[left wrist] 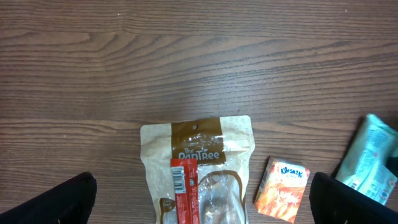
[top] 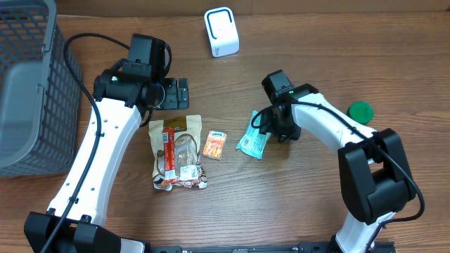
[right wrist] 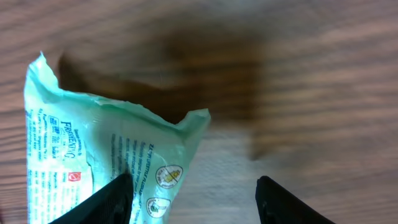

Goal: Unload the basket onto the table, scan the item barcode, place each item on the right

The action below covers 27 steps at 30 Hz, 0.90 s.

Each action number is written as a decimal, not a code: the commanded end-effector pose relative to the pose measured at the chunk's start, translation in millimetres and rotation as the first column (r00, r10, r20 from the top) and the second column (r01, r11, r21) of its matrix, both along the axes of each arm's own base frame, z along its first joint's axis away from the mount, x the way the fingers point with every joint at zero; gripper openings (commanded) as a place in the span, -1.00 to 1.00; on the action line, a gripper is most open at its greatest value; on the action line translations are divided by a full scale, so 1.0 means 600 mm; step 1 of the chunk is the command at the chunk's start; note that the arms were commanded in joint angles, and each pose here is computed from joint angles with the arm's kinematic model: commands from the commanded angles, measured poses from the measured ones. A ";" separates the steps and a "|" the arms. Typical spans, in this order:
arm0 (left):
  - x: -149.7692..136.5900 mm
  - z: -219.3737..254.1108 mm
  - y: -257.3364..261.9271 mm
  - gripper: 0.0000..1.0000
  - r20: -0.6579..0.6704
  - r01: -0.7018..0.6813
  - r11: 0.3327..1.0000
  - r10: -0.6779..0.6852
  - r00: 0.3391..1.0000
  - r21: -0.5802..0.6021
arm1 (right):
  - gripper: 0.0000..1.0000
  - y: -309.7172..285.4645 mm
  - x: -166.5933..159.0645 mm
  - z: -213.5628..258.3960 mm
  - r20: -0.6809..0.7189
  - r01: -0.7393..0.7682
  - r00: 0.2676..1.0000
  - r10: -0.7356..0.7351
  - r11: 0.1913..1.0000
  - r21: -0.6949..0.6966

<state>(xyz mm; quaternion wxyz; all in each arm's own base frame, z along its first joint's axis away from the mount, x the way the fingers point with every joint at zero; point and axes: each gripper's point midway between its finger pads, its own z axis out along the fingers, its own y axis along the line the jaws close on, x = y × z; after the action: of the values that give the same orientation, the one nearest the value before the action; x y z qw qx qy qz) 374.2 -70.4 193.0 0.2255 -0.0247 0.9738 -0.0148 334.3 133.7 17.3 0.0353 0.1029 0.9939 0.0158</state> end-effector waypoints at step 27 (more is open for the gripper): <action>0.003 0.010 0.000 1.00 0.016 0.005 1.000 -0.005 1.000 0.005 | 0.78 -0.044 0.006 0.250 0.162 0.049 0.984 -0.080 0.981 0.186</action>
<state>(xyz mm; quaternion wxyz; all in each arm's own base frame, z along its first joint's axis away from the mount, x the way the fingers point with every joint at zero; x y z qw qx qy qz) 374.2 -70.4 193.0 0.2255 -0.0247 0.9738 -0.0148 332.0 109.7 166.0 0.0994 0.1374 0.9784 0.1185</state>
